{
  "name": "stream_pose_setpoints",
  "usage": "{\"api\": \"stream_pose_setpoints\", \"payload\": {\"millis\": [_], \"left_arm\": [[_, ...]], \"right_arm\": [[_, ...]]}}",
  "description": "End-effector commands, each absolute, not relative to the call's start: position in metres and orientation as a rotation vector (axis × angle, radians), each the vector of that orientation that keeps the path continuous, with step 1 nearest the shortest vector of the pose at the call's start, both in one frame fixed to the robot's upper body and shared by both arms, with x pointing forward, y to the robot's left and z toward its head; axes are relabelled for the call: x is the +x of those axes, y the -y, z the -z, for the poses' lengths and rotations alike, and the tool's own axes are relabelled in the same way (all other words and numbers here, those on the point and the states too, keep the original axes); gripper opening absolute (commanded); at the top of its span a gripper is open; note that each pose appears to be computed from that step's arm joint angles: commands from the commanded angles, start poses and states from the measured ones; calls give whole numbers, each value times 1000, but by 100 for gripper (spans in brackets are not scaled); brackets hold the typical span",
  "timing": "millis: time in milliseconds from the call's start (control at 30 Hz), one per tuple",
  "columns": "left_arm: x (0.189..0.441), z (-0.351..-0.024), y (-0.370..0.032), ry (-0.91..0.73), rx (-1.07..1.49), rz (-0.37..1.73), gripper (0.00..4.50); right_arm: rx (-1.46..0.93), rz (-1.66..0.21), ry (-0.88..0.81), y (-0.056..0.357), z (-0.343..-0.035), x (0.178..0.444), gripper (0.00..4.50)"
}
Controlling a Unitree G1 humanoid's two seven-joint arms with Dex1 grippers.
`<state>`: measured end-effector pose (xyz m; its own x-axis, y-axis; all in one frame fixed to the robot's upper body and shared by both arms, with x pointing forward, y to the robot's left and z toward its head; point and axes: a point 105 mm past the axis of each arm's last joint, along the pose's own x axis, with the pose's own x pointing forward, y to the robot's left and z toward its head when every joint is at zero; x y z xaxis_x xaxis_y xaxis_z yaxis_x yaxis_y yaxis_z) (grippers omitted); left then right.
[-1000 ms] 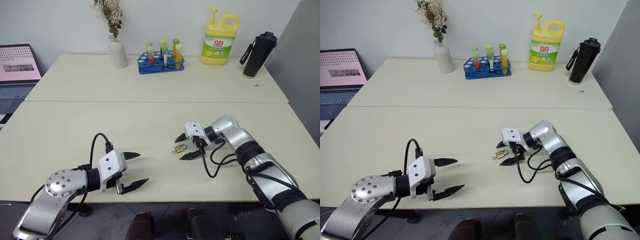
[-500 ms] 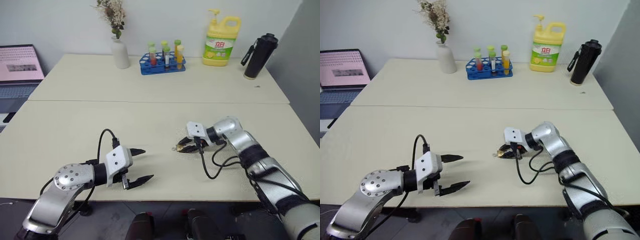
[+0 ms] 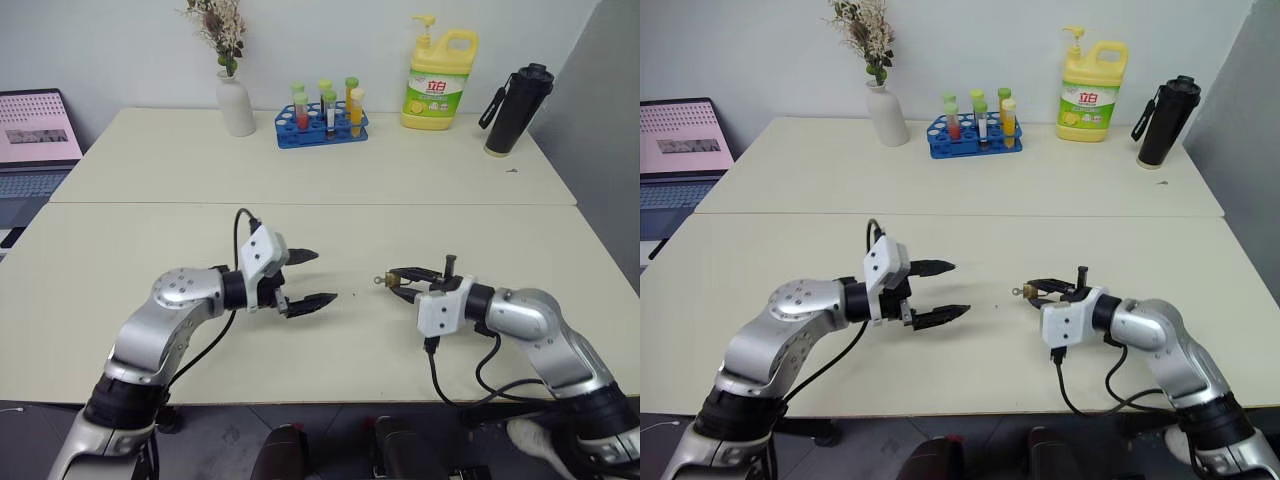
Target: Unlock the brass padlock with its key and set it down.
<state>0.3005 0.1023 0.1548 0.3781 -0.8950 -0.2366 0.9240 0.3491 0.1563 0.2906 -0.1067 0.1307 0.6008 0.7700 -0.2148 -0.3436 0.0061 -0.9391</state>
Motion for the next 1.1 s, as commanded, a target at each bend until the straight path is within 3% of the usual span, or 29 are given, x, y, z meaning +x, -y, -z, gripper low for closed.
{"api": "stream_pose_setpoints", "payload": {"millis": [33, 367, 667, 800, 1100], "left_arm": [[301, -166, -91, -101, 280, 1253, 450], [304, -174, -72, -121, 276, 1337, 450], [310, -186, -57, -109, 212, 1358, 450], [310, -187, -57, -111, 207, 1365, 362], [311, -183, -48, -127, 209, 1385, 72]], "right_arm": [[-1384, -793, 607, 105, -154, 286, 94], [-1395, -760, 801, 95, -172, 284, 94], [-1405, -780, 828, 96, -174, 289, 94], [-1399, -780, 822, 97, -174, 291, 94], [-1385, -795, 827, 94, -173, 288, 94]]}}
